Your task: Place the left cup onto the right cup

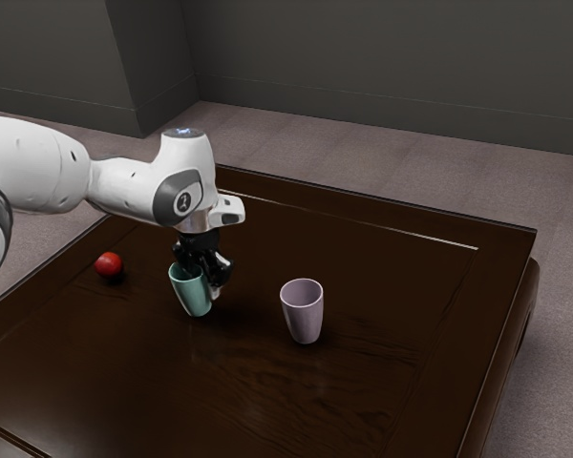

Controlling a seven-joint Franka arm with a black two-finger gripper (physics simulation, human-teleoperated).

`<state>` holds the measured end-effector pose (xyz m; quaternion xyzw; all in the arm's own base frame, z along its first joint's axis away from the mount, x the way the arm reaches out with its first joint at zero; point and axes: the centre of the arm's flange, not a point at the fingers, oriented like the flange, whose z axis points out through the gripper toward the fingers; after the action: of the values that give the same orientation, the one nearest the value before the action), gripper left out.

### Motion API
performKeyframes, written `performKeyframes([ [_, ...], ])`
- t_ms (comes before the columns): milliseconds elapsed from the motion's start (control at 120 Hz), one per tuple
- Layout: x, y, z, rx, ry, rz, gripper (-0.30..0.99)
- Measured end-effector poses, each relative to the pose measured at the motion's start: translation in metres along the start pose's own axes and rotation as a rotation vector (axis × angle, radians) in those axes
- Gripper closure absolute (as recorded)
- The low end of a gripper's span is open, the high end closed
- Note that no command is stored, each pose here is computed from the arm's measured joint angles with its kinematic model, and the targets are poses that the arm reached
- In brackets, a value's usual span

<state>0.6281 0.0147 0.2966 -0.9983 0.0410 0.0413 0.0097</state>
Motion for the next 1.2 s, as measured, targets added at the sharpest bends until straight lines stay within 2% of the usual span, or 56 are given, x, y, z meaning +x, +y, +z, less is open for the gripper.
performKeyframes([
  [133, 0.001, -0.002, -0.002, 0.003, 0.010, -0.001, 0.67],
  [317, -0.001, -0.010, -0.008, 0.007, 0.014, -0.014, 0.74],
  [492, -0.017, -0.005, -0.076, 0.001, 0.054, -0.013, 0.77],
  [658, -0.041, 0.066, -0.155, 0.001, 0.111, 0.113, 0.78],
  [867, -0.052, 0.171, -0.201, 0.010, 0.146, 0.294, 0.78],
  [983, -0.034, 0.199, -0.202, 0.006, 0.149, 0.334, 0.78],
  [1100, -0.013, 0.229, -0.182, 0.003, 0.127, 0.371, 0.78],
  [1200, -0.001, 0.236, -0.156, 0.003, 0.090, 0.376, 0.79],
])
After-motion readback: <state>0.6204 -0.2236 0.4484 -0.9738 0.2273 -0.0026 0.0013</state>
